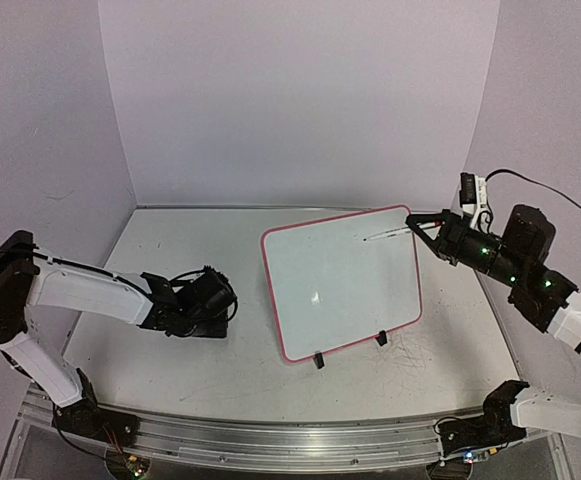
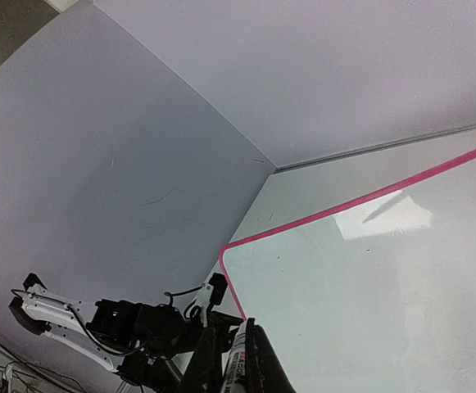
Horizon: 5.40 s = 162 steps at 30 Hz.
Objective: Write a sentence on the whiteboard
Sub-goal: Place the pen cap at the center of the board, then pass from the right arm to the left, then pass from the left arm to the right
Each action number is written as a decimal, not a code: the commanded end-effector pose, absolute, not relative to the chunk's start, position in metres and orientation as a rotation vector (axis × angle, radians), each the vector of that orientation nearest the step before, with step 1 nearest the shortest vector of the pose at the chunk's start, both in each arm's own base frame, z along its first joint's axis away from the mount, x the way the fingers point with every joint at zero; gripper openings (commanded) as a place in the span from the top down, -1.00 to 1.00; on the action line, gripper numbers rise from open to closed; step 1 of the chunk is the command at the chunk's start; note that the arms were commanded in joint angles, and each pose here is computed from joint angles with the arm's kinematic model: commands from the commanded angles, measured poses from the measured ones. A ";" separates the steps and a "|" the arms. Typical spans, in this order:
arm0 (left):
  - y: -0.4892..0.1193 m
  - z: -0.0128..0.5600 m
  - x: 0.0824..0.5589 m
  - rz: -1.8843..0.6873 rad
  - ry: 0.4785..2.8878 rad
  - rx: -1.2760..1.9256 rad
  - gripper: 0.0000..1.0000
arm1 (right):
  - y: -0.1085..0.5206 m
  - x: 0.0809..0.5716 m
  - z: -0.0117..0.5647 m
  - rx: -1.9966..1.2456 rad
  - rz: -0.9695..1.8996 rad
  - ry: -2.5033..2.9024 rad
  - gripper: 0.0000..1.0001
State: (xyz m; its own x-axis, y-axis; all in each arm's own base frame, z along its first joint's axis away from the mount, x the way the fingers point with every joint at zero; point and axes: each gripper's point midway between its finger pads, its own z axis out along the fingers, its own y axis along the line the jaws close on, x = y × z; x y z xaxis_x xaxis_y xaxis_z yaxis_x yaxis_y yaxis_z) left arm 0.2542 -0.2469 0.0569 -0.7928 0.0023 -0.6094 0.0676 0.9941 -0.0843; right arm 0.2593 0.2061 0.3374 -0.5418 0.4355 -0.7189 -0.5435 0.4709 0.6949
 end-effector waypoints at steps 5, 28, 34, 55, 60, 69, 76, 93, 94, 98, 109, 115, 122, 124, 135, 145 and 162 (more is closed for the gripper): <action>-0.242 0.034 0.255 -0.109 2.503 -0.097 0.96 | 0.210 0.248 0.348 -0.133 1.328 1.671 1.00; -0.230 0.049 0.247 -0.162 2.473 -0.101 0.14 | 0.212 0.249 0.350 -0.139 1.334 1.671 1.00; -0.234 0.120 0.243 -0.382 2.360 -0.102 -0.25 | 0.217 0.245 0.349 -0.168 1.346 1.676 1.00; -0.395 0.327 0.156 -1.437 1.704 0.899 -0.54 | 0.361 0.203 0.334 -0.464 1.639 1.765 1.00; -0.405 0.300 0.133 -1.552 1.739 1.050 -0.32 | 0.376 0.193 0.329 -0.523 1.688 1.779 1.00; -0.391 0.295 0.132 -1.499 1.727 1.032 0.18 | 0.387 0.189 0.329 -0.575 1.727 1.789 1.00; -0.382 0.289 0.138 -1.433 1.738 0.991 0.85 | 0.390 0.187 0.329 -0.600 1.744 1.775 1.00; -0.374 0.291 0.129 -1.238 1.651 1.257 1.00 | 0.398 0.168 0.311 -0.952 1.621 1.804 -0.40; -0.374 0.293 0.126 -1.250 1.638 1.273 1.00 | 0.400 0.166 0.310 -0.975 1.634 1.805 -0.39; -0.373 0.293 0.124 -1.246 1.630 1.291 1.00 | 0.407 0.156 0.302 -1.067 1.705 1.809 -0.16; -0.375 0.290 0.116 -1.289 1.630 1.343 1.00 | 0.412 0.146 0.299 -1.163 1.786 1.798 0.27; -0.377 0.290 0.114 -1.306 1.630 1.356 1.00 | 0.414 0.145 0.299 -1.182 1.802 1.802 0.23; -0.379 0.287 0.115 -1.310 1.641 1.360 1.00 | 0.416 0.144 0.297 -1.199 1.812 1.804 0.34; -0.380 0.288 0.115 -1.312 1.642 1.359 1.00 | 0.416 0.143 0.297 -1.209 1.814 1.799 0.36; -0.385 0.283 0.115 -1.331 1.667 1.383 1.00 | 0.417 0.143 0.293 -1.223 1.812 1.807 0.62; -0.382 0.287 0.128 -1.257 1.709 1.307 1.00 | 0.413 0.146 0.285 -1.193 1.753 1.828 1.00; -0.381 0.307 0.135 -1.328 1.727 1.138 -0.28 | 0.388 0.172 0.308 -1.029 1.533 1.793 1.00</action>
State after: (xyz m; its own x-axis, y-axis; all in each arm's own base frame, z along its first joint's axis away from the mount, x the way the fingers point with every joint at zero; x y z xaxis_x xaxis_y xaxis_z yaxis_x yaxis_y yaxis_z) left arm 0.1431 -0.3675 0.2966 -0.3981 0.2510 -0.8824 0.9135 0.1963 -0.3563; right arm 0.1692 0.3853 0.2944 -0.5765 -0.2166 -0.7878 -0.8139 0.0679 0.5770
